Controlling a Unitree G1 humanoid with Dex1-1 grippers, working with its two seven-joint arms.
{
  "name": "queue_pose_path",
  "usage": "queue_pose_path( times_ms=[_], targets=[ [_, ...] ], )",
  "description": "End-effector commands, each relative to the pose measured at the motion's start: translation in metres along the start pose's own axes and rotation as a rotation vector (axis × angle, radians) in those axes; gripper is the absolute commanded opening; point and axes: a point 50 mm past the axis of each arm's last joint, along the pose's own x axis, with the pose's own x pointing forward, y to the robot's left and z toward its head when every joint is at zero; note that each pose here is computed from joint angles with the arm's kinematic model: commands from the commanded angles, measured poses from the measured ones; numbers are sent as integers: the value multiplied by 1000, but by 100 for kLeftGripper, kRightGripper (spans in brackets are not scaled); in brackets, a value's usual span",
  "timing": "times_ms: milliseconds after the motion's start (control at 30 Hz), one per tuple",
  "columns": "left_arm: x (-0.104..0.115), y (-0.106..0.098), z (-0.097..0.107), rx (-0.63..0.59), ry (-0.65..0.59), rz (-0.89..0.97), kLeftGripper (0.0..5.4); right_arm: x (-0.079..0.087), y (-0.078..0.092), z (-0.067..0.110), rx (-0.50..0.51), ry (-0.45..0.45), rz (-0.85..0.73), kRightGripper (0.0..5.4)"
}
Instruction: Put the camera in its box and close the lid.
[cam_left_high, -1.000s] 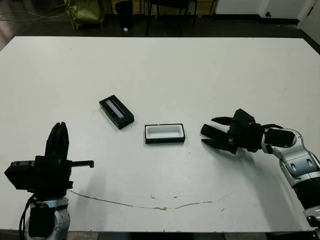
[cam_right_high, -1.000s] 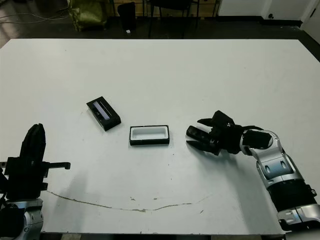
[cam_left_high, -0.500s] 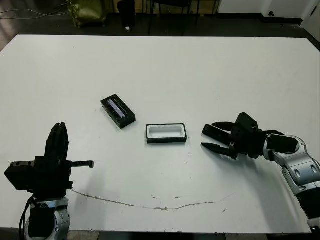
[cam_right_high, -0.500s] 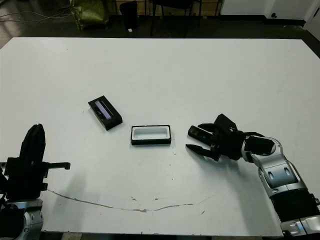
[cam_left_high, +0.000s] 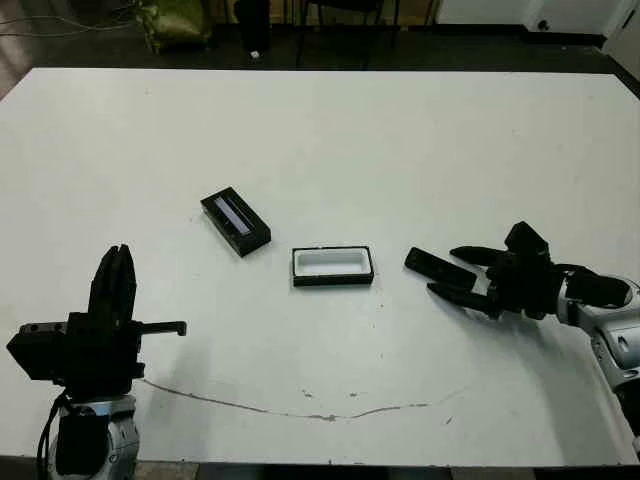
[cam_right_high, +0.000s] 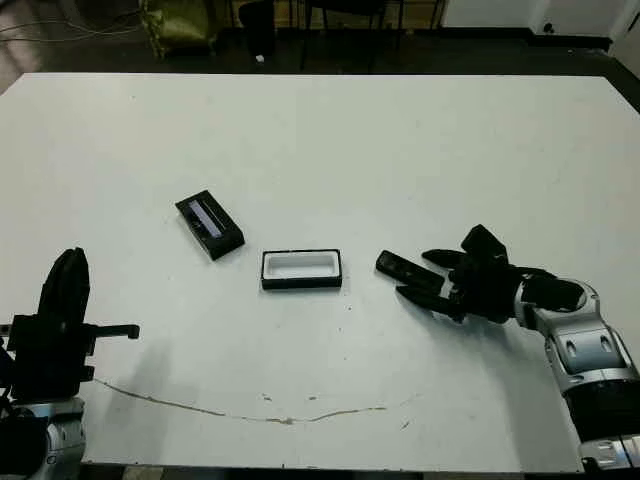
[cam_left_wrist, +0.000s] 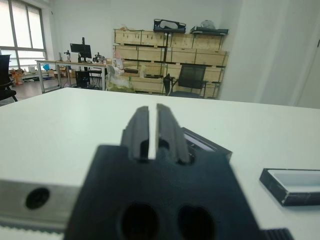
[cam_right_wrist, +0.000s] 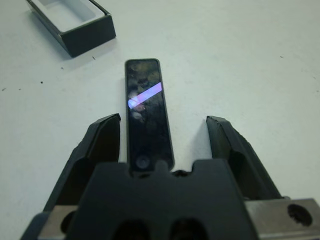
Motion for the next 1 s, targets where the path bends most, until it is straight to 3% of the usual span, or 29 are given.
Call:
queue_pose_path(
  times_ms=[33, 200, 367, 567, 1000],
  targets=[
    [-3, 4, -4, 19, 33, 4, 0, -5, 11, -40, 88, 168, 7, 333],
    [-3, 3, -4, 10, 31, 4, 0, 2, 17, -44, 81, 137, 27, 333],
    [-3, 3, -3, 25, 36, 6, 0, 9, 25, -38, -38, 186, 45, 333],
    [-3, 4, -4, 12, 31, 4, 0, 16, 30, -30, -112, 245, 71, 333],
    [-4, 4, -3, 21, 31, 7, 0, 18, 36, -29, -76, 259, 46, 333]
  ],
)
